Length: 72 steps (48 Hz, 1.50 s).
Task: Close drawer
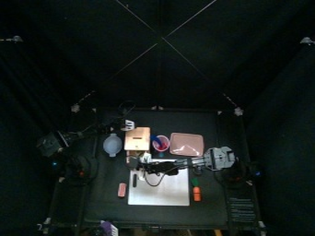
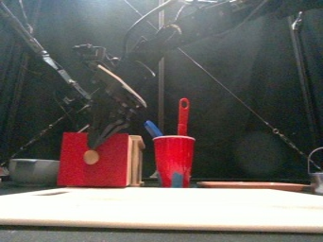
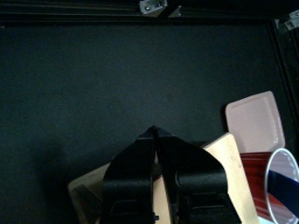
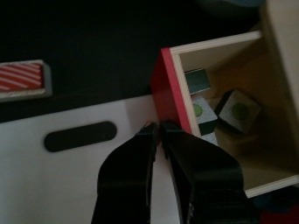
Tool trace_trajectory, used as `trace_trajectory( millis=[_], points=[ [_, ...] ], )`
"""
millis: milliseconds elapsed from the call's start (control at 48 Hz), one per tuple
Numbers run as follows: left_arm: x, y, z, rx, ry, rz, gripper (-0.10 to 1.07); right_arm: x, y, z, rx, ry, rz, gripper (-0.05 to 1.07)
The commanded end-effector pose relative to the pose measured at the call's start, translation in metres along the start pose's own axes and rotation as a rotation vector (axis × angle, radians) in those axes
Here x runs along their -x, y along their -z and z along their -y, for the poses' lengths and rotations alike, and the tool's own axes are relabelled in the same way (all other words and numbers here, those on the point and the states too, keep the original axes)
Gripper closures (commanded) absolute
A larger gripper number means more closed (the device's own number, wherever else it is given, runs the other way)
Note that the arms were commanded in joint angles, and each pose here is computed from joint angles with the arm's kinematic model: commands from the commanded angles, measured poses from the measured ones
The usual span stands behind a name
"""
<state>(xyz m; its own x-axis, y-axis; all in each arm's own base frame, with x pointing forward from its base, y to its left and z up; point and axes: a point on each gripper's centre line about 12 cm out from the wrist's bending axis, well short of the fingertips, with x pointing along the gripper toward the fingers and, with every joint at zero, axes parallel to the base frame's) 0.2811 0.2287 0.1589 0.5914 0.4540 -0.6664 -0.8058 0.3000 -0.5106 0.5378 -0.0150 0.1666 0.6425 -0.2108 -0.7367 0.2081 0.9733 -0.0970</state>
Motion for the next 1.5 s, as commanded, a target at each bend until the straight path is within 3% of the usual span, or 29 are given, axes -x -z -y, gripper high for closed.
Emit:
trace_trajectory(
  millis=[0, 458, 958, 1229, 1479],
  points=[
    [0.000, -0.001, 0.002, -0.003, 0.004, -0.004, 0.56, 0.015, -0.025, 0.014, -0.018, 0.014, 0.068, 0.46],
    [0.000, 0.001, 0.002, -0.003, 0.005, -0.007, 0.56, -0.001, -0.028, 0.054, -0.055, 0.074, 0.063, 0.46],
    [0.001, 0.000, 0.004, -0.004, 0.010, -0.005, 0.56, -0.008, -0.031, 0.077, -0.080, 0.109, 0.068, 0.46],
    [0.007, -0.005, 0.008, -0.001, 0.025, 0.026, 0.56, 0.003, -0.041, 0.072, -0.070, 0.101, 0.097, 0.46],
    [0.031, -0.025, 0.016, -0.010, 0.072, 0.176, 0.56, 0.027, -0.063, 0.044, -0.019, 0.062, 0.180, 0.46]
  ],
)
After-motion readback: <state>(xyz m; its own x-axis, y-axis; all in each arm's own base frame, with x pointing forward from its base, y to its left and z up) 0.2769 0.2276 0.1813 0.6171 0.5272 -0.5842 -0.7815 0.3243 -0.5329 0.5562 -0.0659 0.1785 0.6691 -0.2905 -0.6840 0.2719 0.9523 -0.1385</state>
